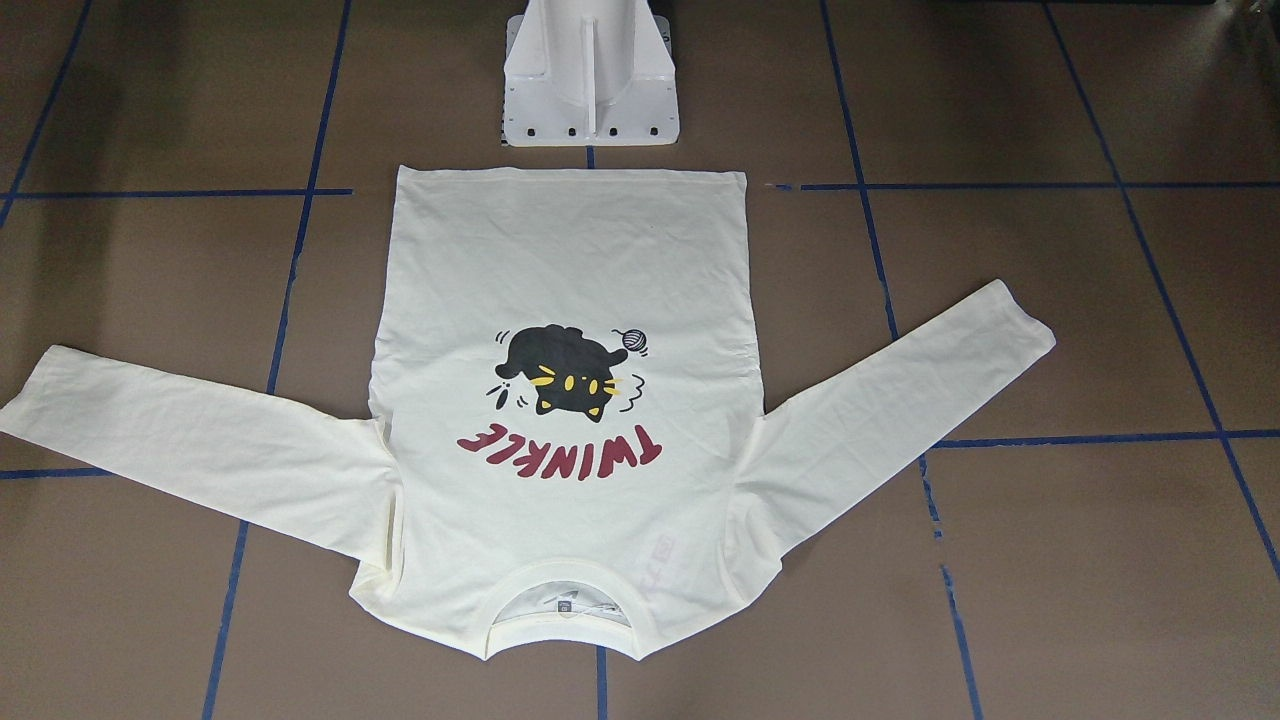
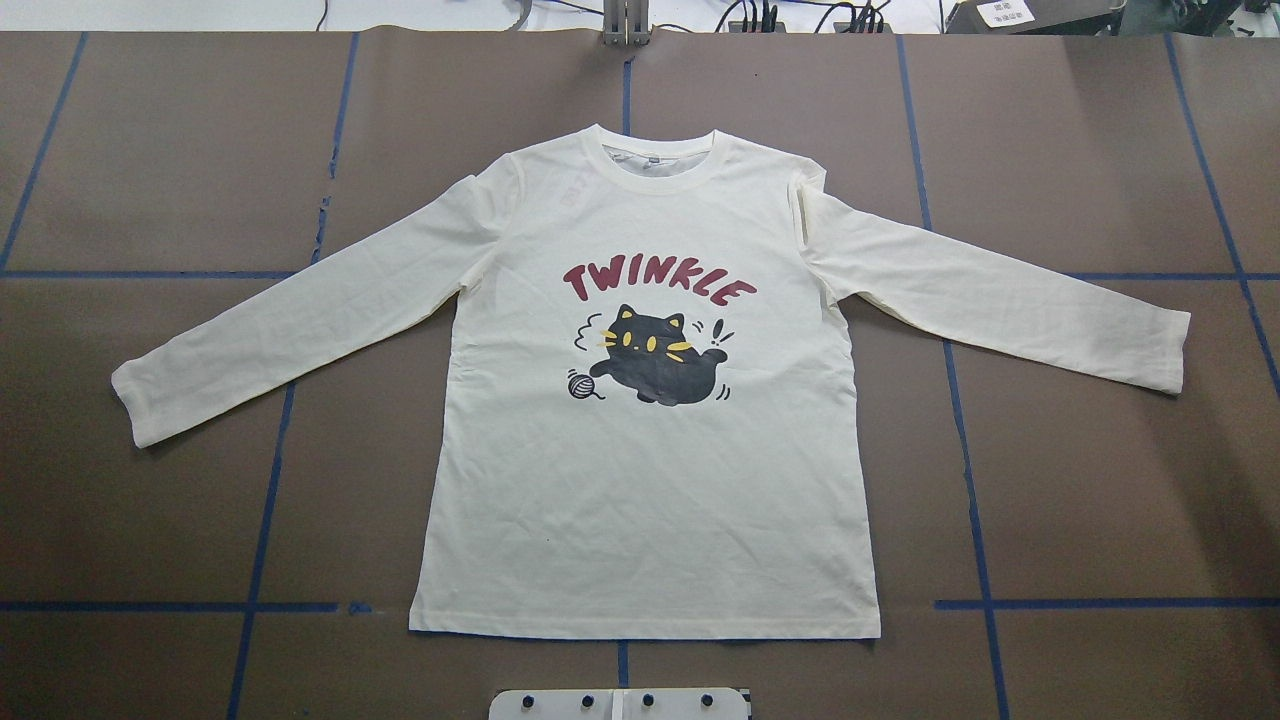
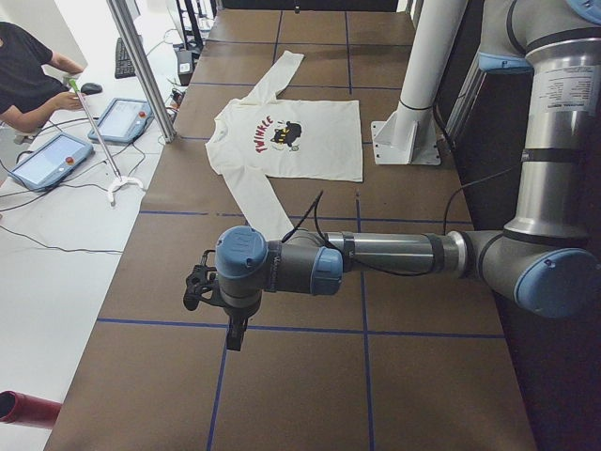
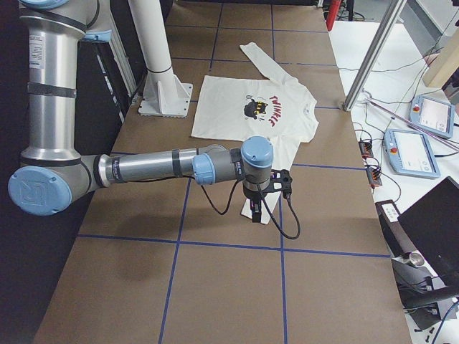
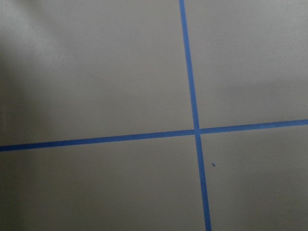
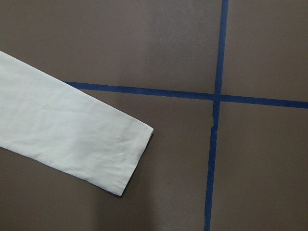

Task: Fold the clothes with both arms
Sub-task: 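Move the right gripper to the sleeve cuff farthest from the left arm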

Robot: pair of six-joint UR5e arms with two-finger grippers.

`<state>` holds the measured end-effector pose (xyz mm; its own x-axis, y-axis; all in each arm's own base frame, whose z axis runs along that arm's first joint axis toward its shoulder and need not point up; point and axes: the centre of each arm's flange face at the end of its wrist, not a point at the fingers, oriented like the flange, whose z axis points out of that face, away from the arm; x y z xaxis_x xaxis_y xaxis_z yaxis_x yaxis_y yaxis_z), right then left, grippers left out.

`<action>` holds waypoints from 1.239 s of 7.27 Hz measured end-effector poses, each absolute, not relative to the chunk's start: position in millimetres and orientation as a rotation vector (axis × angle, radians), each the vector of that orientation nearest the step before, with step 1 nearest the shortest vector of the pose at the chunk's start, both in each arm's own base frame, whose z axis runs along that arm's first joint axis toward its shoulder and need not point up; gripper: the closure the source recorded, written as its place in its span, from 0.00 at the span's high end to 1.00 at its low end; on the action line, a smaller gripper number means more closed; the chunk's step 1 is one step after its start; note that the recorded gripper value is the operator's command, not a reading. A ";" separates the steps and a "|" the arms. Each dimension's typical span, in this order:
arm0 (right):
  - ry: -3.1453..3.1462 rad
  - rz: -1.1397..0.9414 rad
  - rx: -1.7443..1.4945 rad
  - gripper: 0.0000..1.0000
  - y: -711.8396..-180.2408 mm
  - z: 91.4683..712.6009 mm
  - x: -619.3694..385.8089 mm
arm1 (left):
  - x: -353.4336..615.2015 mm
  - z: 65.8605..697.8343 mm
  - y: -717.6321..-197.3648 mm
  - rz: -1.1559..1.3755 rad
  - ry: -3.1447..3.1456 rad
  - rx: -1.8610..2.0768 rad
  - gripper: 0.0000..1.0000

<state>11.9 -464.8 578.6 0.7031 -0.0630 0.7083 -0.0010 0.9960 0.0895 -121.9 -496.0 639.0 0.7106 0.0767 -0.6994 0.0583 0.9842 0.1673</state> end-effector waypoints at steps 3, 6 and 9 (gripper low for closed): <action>-0.788 -0.040 0.085 1.00 -463.4 579.9 11.8 | -102.7 621.8 -495.2 0.069 0.774 0.209 1.00; -0.799 -0.104 0.065 1.00 -476.1 584.6 -28.1 | -69.0 593.8 -487.5 0.160 0.781 0.253 1.00; -0.843 -0.160 0.092 1.00 -517.4 623.7 -116.8 | -52.3 592.2 -478.4 0.203 0.913 0.280 1.00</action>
<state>-116.8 -517.4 623.7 0.6541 -0.1775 0.7353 0.1044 0.9840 0.1447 -52.3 -478.4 592.2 0.5962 0.2902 -0.7485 -0.0544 0.9448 0.3230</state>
